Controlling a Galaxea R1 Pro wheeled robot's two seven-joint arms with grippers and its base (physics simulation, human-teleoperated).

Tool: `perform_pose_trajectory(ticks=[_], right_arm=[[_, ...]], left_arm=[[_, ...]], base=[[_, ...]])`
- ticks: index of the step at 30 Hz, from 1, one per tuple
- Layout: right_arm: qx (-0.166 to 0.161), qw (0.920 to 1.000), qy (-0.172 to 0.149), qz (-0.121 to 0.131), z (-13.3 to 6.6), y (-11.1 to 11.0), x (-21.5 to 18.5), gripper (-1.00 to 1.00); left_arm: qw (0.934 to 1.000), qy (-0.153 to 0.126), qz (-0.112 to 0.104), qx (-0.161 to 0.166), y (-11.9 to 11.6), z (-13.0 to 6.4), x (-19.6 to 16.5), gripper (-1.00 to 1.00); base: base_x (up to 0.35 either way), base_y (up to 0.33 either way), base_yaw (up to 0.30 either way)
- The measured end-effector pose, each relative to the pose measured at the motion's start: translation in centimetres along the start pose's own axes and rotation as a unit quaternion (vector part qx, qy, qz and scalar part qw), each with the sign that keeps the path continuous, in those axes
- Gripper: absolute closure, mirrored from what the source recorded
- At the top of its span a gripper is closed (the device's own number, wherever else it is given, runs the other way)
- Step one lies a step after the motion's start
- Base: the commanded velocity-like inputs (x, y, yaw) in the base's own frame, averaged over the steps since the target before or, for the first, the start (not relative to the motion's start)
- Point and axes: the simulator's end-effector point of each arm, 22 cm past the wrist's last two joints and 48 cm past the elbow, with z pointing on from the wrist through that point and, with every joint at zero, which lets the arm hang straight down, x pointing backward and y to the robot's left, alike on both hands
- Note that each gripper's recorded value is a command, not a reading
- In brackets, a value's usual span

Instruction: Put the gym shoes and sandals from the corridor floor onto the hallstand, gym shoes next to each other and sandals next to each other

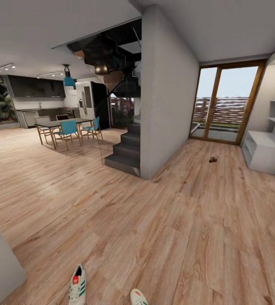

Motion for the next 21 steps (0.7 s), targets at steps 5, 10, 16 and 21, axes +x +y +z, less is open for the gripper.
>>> perform_pose_trajectory(ticks=[5,10,16,21], right_arm=[[0.000,1.0000,0.000,0.000,0.00,0.00,0.00,-1.00],[0.000,1.0000,0.000,0.000,0.00,0.01,0.00,-1.00],[0.000,1.0000,0.000,0.000,-0.01,0.02,0.00,-1.00],[0.000,1.0000,0.000,-0.001,-0.01,0.02,-0.01,-1.00]], left_arm=[[1.0000,0.000,0.000,0.000,0.00,0.00,0.00,-1.00],[1.0000,0.000,0.000,0.000,0.00,0.00,0.00,-1.00],[1.0000,0.000,0.000,0.000,0.00,-0.01,0.00,-1.00],[1.0000,0.000,0.000,0.000,0.00,-0.01,0.00,-1.00]], base=[[0.000,0.000,0.296],[0.003,-0.008,0.296],[0.104,-0.150,0.296],[0.140,-0.231,0.296]])
